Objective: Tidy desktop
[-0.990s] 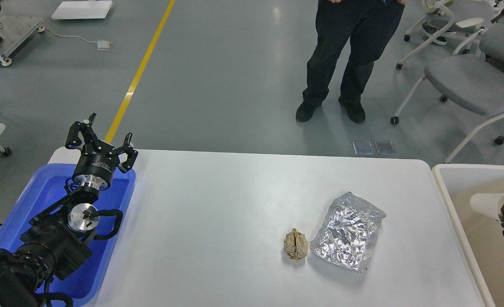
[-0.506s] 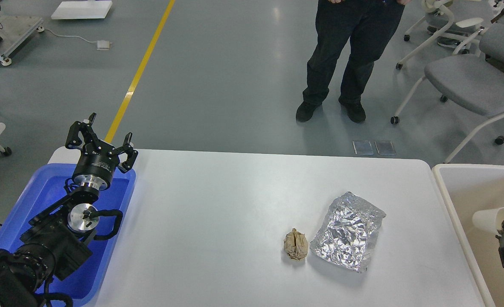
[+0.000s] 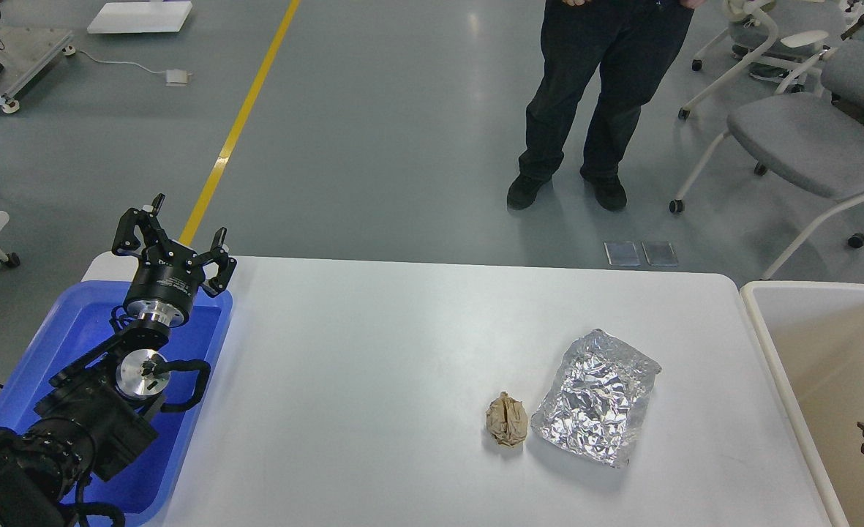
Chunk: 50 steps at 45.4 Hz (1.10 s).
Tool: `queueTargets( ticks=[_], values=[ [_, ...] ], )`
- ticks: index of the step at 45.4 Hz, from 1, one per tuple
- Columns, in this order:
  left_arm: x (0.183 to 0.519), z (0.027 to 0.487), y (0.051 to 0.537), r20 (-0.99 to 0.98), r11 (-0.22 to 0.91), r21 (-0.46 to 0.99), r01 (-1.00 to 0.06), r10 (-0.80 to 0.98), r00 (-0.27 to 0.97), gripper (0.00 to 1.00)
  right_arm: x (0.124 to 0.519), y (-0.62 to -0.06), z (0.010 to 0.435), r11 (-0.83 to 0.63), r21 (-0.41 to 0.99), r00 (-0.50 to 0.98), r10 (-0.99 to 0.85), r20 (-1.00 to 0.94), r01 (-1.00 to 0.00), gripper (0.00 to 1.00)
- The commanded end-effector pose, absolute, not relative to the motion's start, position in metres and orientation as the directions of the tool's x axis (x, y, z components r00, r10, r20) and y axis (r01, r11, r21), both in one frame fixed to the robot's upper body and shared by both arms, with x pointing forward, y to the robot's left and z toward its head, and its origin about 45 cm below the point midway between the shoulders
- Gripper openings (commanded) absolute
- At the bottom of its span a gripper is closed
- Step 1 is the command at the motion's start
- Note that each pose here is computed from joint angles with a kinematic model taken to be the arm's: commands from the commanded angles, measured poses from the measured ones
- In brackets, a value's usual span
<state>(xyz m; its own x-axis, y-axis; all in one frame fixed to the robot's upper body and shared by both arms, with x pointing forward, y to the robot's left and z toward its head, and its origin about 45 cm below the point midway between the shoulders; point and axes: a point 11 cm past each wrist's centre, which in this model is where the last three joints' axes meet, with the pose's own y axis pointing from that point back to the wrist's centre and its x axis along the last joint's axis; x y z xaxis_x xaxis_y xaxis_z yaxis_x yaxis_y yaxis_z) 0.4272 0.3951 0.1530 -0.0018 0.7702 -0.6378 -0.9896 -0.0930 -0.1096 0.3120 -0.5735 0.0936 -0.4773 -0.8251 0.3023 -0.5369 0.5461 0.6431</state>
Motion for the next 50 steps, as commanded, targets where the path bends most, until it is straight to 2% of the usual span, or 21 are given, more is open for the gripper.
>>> queueTargets(
  ticks=[1, 9, 16, 24, 33, 41, 50],
  values=[
    [0.427, 0.153, 0.395, -0.638, -0.093, -0.109, -0.99, 0.77, -0.002, 1.0, 0.338, -0.57, 0.117, 0.536, 0.606, -0.486, -0.833, 0.266, -0.588, 1.0],
    [0.427, 0.153, 0.395, -0.638, -0.093, -0.109, -0.99, 0.77, -0.002, 1.0, 0.372, -0.565, 0.152, 0.524, 0.544, -0.539, -0.829, 0.149, -0.656, 1.0],
    [0.427, 0.153, 0.395, -0.637, -0.094, -0.109, -0.99, 0.771, -0.003, 1.0, 0.411, -0.548, 0.191, 0.48, 0.472, -0.589, -0.801, -0.107, -0.74, 1.0],
    [0.427, 0.153, 0.395, -0.637, -0.095, -0.108, -0.99, 0.771, -0.005, 1.0, 0.45, -0.504, 0.23, 0.329, 0.378, -0.468, -0.803, -0.37, -0.865, 1.0],
    [0.427, 0.153, 0.395, -0.637, -0.095, -0.108, -0.99, 0.771, -0.005, 1.0, 0.479, -0.462, 0.267, 0.184, 0.252, -0.299, -0.768, -0.567, -0.95, 1.0],
    [0.427, 0.153, 0.395, -0.637, -0.095, -0.108, -0.99, 0.771, -0.005, 1.0, 0.494, -0.408, 0.27, 0.013, 0.135, -0.111, -0.645, -0.756, -0.991, 1.0],
    [0.427, 0.153, 0.395, -0.637, -0.095, -0.108, -0.99, 0.771, -0.005, 1.0, 0.491, -0.355, 0.233, -0.115, 0.113, -0.024, -0.585, -0.81, -0.987, 1.0]
  ],
)
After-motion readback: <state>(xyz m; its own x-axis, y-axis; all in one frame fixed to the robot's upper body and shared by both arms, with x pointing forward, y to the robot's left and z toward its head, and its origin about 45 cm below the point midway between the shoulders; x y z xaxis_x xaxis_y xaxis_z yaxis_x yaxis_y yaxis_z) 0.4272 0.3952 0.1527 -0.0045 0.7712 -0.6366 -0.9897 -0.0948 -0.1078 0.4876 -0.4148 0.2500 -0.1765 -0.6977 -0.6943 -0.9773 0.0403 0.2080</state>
